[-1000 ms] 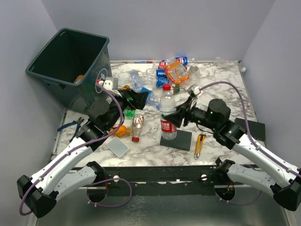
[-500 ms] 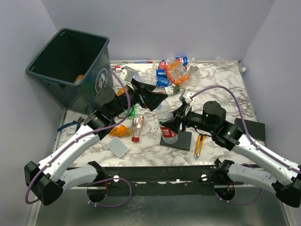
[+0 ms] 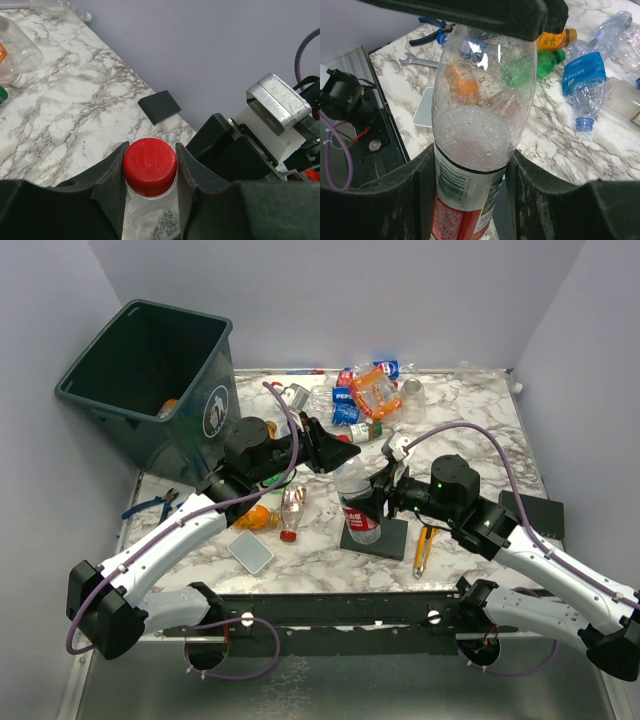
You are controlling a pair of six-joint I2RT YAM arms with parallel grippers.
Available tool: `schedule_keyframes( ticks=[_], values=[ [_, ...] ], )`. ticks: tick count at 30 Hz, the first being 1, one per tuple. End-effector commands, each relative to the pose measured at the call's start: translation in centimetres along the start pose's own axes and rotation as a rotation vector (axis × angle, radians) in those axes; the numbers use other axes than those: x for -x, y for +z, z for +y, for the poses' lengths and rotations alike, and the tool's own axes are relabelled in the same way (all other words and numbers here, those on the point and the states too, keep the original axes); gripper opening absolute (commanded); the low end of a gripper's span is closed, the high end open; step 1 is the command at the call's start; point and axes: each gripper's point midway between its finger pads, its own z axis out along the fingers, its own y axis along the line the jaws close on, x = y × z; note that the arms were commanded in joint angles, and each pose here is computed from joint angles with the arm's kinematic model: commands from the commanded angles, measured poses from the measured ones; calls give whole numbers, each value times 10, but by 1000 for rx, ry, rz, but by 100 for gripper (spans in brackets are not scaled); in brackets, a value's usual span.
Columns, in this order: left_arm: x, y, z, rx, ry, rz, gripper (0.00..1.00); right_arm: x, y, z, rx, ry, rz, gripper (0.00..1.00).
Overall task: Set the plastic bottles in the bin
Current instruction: Pick up the plastic bottle at the center of the board.
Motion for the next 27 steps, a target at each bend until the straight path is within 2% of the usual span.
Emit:
schedule_keyframes(
  ticks=[1, 5, 6, 7, 8, 12, 15, 22, 27],
  values=[
    [11, -1, -14, -47, 3, -15, 28, 15, -4, 2, -4, -27, -36, 43],
    [13, -2, -14, -41, 7, -30, 0, 14, -3, 1, -13, -3, -27, 74],
    [15, -3, -12, -31, 10, -40, 0, 15, -3, 0, -18, 5, -30, 82],
    [17, -4, -11, -20, 15, -53, 0, 16, -3, 1, -19, 13, -32, 96],
    [19, -5, -9, -8, 19, -67, 0, 16, -4, 1, -20, 21, -34, 99],
    [40, -15, 4, 103, 61, -165, 0, 26, -7, 3, -26, 65, -52, 100],
    [71, -30, 15, 240, 146, -255, 0, 46, -15, 5, -38, 107, -106, 100],
    [190, -79, 4, 536, 428, -525, 0, 111, -51, 4, -107, 206, -320, 100],
    [270, -126, -15, 750, 576, -736, 0, 112, -73, -20, -255, 271, -431, 100]
  ],
)
